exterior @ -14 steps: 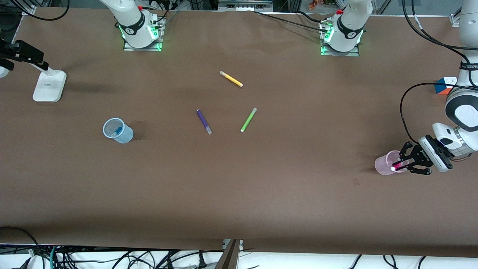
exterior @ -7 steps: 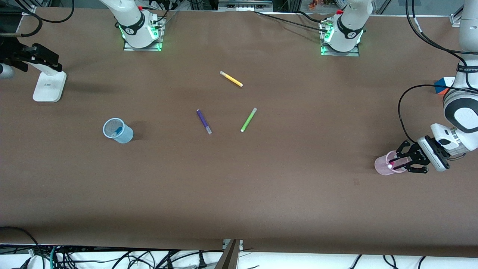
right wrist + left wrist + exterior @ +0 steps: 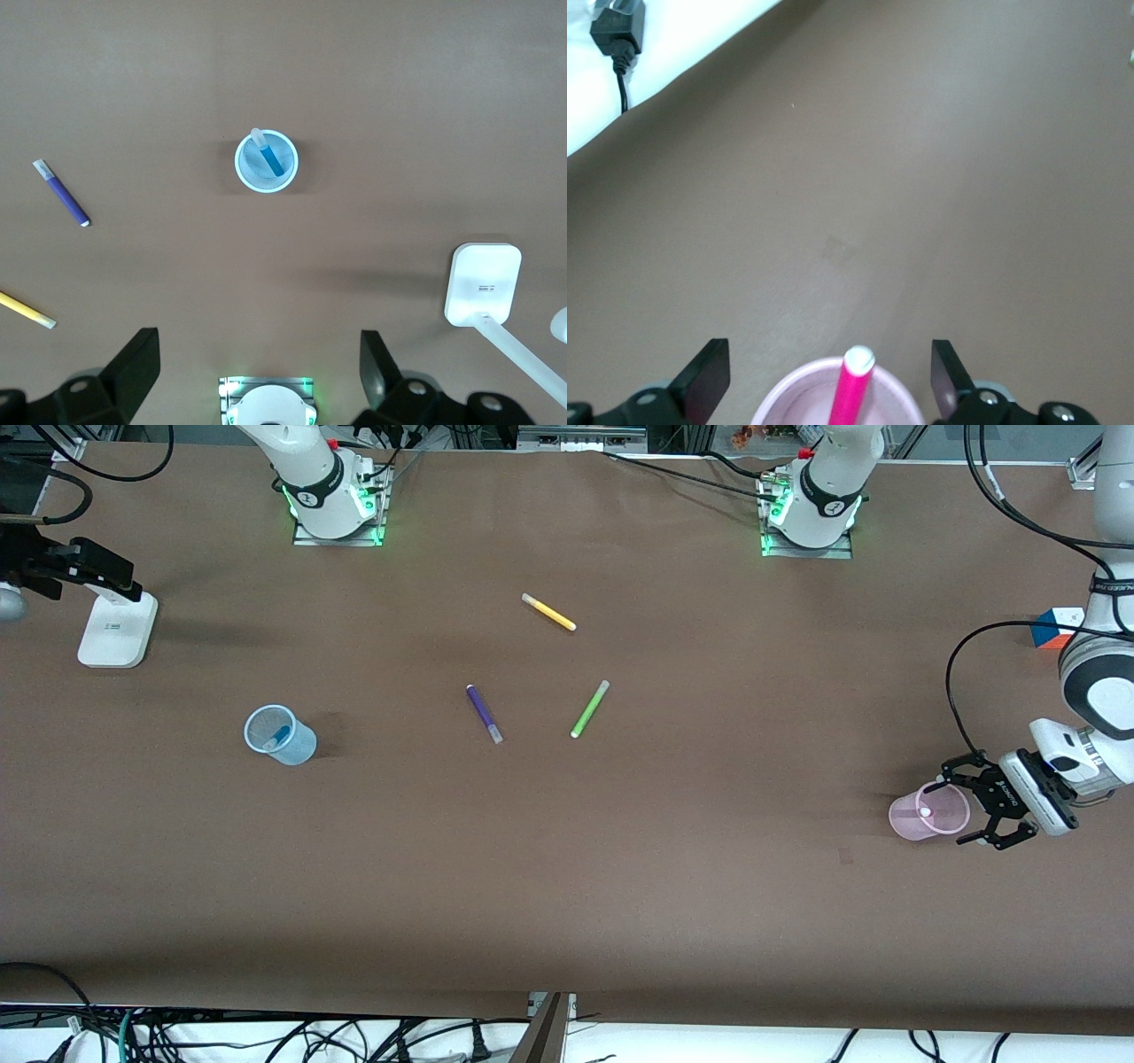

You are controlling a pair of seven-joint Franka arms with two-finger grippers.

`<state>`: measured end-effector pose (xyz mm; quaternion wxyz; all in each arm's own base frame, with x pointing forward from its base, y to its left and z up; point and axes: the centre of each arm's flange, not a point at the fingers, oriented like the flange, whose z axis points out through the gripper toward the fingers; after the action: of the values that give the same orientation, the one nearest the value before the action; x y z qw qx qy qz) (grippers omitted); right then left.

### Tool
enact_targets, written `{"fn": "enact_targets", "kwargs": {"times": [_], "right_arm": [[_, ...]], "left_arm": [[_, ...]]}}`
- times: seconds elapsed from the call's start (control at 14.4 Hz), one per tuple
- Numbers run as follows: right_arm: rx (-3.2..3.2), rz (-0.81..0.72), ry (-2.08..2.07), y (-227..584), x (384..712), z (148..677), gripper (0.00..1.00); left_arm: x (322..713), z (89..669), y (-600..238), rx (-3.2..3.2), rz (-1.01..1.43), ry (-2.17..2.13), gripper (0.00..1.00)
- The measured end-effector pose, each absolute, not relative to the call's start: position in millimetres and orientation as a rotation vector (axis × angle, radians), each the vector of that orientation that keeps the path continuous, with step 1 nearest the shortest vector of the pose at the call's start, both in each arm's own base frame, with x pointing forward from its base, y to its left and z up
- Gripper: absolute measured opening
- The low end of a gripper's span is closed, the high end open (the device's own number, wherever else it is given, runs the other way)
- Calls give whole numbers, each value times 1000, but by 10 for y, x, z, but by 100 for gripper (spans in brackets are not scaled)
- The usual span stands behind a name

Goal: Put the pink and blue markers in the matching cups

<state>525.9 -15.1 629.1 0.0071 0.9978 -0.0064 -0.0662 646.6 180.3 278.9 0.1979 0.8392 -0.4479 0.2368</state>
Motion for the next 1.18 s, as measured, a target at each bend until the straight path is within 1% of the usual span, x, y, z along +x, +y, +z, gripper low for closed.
{"fn": "enact_targets", "kwargs": {"times": [0.14,0.35,0.56,0.7,0.91,1.18], "right_arm": [[3121,-207,-20,-150,5259,6292,100],[3120,-206,-17,-142,5260,6294,100],[3121,-200,-16,-136,5265,6312,100],[3121,-197,-15,-134,5268,6321,100],[3121,-196,-15,-133,5271,6320,100],[3121,-197,-16,-135,5273,6318,100]], "left_arm": [[6476,3156,1702,2434,536,-1145,100],[6424,3965,1265,2612,291,-1001,100],[6248,4772,579,2792,43,-845,100],[6112,5175,236,2858,-93,-698,100],[6029,5529,-123,2967,-210,-557,100],[5910,5774,-886,3060,-268,-446,100]]}}
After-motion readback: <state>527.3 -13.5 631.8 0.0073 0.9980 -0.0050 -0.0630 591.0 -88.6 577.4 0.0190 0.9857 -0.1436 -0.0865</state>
